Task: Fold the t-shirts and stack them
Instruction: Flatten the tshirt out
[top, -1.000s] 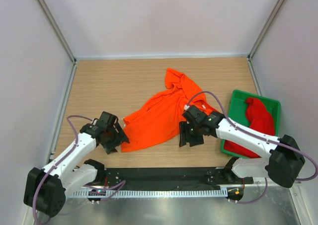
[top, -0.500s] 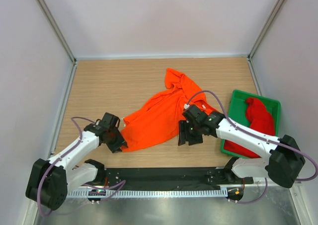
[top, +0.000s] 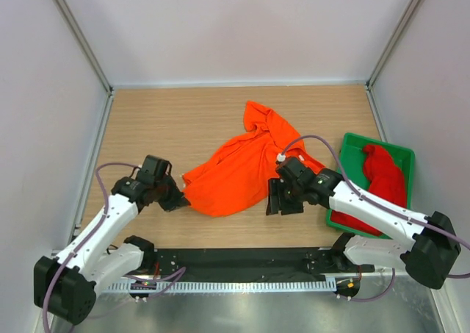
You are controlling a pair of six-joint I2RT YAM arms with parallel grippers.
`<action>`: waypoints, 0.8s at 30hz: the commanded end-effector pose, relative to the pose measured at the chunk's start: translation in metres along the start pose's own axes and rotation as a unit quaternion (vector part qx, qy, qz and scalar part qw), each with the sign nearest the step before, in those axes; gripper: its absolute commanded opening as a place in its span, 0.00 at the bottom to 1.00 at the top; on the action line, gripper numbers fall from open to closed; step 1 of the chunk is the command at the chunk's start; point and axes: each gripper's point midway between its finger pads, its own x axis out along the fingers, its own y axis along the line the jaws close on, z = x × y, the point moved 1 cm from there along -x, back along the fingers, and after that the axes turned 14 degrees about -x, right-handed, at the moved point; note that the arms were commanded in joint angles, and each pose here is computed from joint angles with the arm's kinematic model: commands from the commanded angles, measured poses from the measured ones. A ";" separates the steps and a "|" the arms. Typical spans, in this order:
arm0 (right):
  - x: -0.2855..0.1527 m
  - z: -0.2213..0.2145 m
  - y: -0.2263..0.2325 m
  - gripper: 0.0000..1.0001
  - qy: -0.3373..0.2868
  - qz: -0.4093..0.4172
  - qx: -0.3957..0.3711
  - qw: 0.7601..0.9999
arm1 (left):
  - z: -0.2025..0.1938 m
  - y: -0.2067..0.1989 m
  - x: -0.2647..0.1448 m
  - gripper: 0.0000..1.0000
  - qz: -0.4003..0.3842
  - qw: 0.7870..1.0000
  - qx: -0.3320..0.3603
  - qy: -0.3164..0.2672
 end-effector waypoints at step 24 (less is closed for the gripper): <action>-0.018 -0.006 -0.010 0.57 -0.046 -0.007 0.016 0.999 | 0.059 -0.095 -0.006 0.62 -0.043 0.995 0.088 0.007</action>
